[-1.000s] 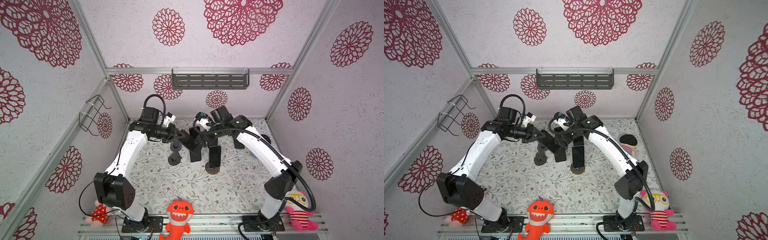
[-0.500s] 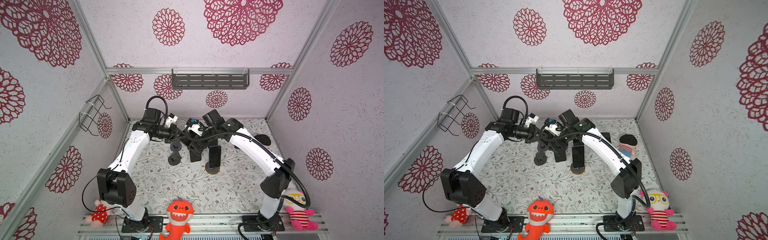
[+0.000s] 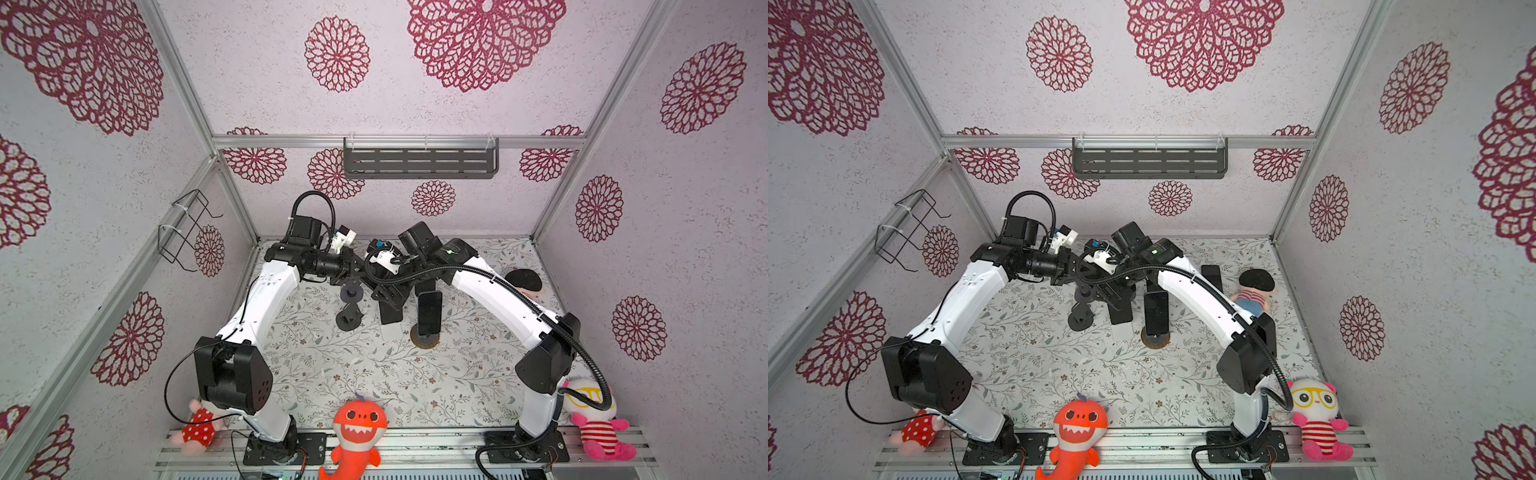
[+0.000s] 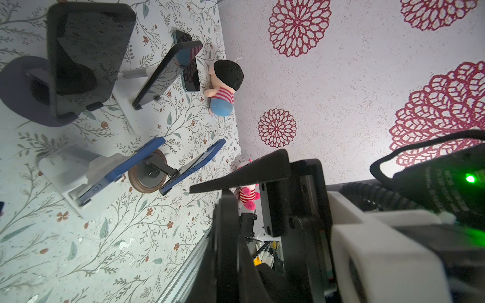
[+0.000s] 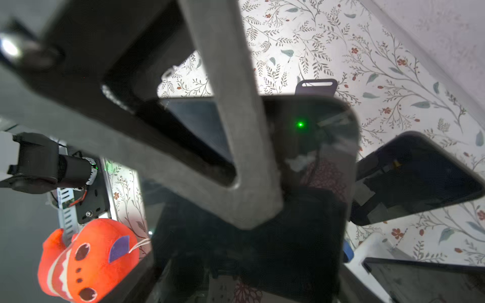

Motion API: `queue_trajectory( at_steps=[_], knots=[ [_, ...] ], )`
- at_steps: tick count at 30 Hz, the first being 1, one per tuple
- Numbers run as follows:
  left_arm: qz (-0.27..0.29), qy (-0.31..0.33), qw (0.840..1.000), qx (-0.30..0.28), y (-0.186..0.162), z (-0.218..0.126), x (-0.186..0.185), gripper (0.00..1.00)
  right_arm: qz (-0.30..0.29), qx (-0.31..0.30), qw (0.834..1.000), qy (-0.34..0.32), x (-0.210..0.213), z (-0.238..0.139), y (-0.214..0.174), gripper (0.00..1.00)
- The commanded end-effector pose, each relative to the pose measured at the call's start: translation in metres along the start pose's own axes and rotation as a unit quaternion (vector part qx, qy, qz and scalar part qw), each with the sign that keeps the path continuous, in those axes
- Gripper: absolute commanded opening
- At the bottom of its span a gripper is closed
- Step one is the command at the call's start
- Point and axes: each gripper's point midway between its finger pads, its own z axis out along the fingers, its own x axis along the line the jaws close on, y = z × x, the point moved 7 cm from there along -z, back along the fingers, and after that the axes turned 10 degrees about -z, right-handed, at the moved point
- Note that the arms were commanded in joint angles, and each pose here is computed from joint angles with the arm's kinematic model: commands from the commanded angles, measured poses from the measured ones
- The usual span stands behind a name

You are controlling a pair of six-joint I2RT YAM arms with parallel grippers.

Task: Remove the phone from the phone stand
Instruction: 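Close the right gripper on the black phone beside the left gripper, then open and withdraw the left gripper while the right gripper pulls the phone away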

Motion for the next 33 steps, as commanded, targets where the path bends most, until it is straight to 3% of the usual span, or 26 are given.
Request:
queue_trajectory(
  at_steps=[1, 8, 12, 18, 33],
  knots=[
    [0.005, -0.022, 1.000, 0.010, 0.000, 0.002, -0.005, 0.00, 0.000, -0.020, 1.000, -0.023, -0.002, -0.006, 0.009, 0.72],
    [0.006, -0.025, 1.000, 0.011, 0.000, 0.004, -0.004, 0.00, 0.005, -0.037, 0.998, -0.041, -0.004, -0.009, 0.012, 0.58],
    [0.009, -0.029, 0.999, 0.009, 0.001, 0.004, -0.004, 0.15, 0.007, -0.043, 0.998, -0.045, -0.005, -0.010, 0.013, 0.50],
    [0.010, -0.029, 1.000, 0.005, 0.002, 0.003, -0.003, 0.33, 0.007, -0.053, 0.997, -0.051, -0.005, -0.013, 0.015, 0.46],
    [0.028, -0.036, 0.997, -0.060, 0.003, -0.032, -0.001, 0.59, 0.056, -0.099, 0.987, -0.117, -0.021, -0.051, 0.020, 0.30]
  ],
)
